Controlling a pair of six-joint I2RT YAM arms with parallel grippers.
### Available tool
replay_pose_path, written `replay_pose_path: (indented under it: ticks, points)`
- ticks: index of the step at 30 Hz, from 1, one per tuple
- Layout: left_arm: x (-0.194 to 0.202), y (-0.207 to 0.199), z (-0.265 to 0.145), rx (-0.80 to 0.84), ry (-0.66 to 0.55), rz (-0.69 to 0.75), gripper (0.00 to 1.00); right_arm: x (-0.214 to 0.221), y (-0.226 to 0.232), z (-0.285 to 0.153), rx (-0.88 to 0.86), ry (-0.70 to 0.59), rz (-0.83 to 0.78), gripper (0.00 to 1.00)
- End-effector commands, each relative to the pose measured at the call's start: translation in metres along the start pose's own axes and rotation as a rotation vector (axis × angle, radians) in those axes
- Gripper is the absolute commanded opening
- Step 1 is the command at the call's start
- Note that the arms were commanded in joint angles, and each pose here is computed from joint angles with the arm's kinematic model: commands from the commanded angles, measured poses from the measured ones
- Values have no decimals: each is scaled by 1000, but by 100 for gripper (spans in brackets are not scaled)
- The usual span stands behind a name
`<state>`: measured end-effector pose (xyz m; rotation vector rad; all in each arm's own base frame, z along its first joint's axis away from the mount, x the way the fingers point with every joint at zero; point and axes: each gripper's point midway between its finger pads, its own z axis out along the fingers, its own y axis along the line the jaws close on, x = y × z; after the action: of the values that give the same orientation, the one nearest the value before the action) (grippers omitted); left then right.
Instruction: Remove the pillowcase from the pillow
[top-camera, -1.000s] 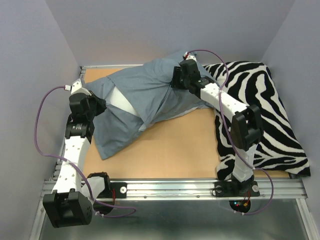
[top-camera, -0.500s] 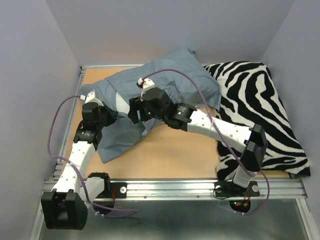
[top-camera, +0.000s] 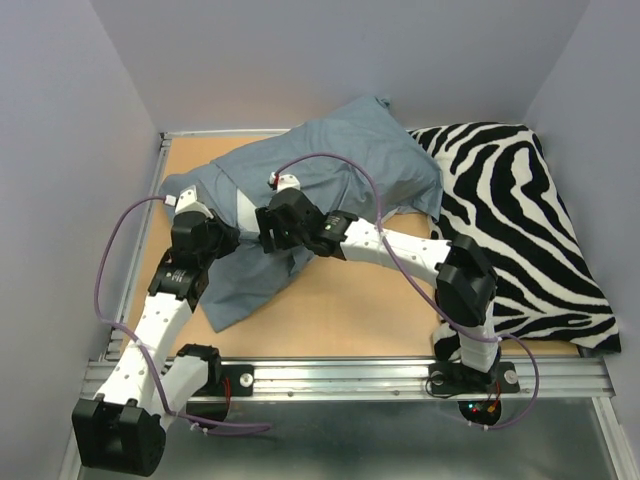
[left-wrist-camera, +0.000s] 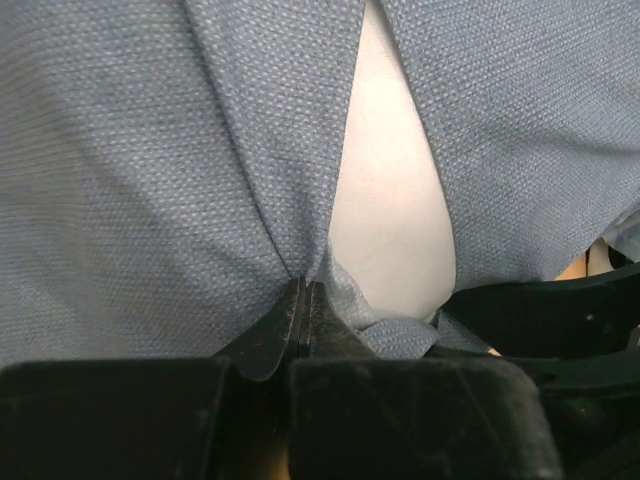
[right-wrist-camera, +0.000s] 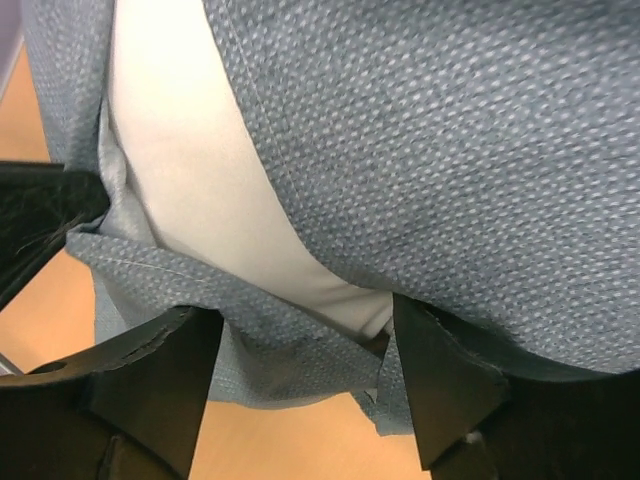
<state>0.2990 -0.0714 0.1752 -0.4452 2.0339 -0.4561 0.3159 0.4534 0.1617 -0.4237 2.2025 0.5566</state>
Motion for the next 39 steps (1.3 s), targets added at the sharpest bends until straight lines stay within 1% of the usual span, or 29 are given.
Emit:
replay_pose_path:
  ticks: [1, 3, 5, 7, 8, 10, 12, 15, 18, 20, 21, 22, 23, 25, 27, 28, 29, 34, 37, 38, 39]
  points:
    - [-2, 8, -11, -54, -14, 25, 0, -63, -17, -12, 46, -157, 98, 77]
    - [-2, 6, -11, -50, -10, 24, 0, -68, -25, -12, 49, -164, 113, 81]
    - [2, 5, -6, -49, 10, 27, 0, -78, -43, -11, 78, -183, 133, 87]
    - [9, 4, 2, -37, 38, 40, 0, -85, -56, -7, 84, -183, 155, 91]
    - [13, -4, 4, 2, 58, 47, 0, -94, -74, -4, 101, -193, 178, 91]
    - [23, -7, 10, 11, 93, 61, 0, -100, -95, 0, 100, -183, 233, 94]
    - [28, -15, 12, 40, 110, 76, 0, -106, -101, 1, 84, -183, 258, 94]
    - [35, -26, 15, 70, 138, 107, 0, -105, -102, 8, 76, -171, 249, 95]
    - [39, -34, 17, 87, 157, 137, 0, -109, -102, 4, 73, -184, 256, 96]
    - [43, -40, 18, 102, 175, 148, 0, -110, -98, 2, 36, -176, 244, 96]
    - [41, -44, 19, 116, 173, 153, 0, -116, -91, -8, -7, -187, 226, 96]
    - [45, -48, 21, 129, 190, 162, 0, -121, -74, -14, -107, -203, 210, 96]
    - [45, -50, 21, 136, 192, 165, 0, -113, -69, -17, -145, -182, 204, 96]
    - [40, -55, 22, 143, 186, 177, 0, -116, -57, -35, -215, -188, 200, 96]
    - [34, -58, 20, 139, 172, 181, 0, -105, -56, -42, -234, -164, 226, 96]
    - [30, -59, 17, 141, 160, 184, 0, -114, -51, -58, -263, -197, 224, 96]
    - [28, -59, 16, 141, 156, 185, 0, -110, -53, -60, -257, -196, 237, 96]
    - [22, -55, 1, 129, 148, 217, 0, -103, -68, -49, -174, -198, 288, 96]
    - [24, -47, -2, 100, 158, 244, 0, -90, -68, -20, -167, -144, 321, 96]
    - [26, -46, -3, 99, 166, 249, 0, -96, -65, -23, -178, -153, 324, 96]
    - [26, -46, -4, 98, 169, 251, 2, -84, -68, -8, -163, -118, 332, 97]
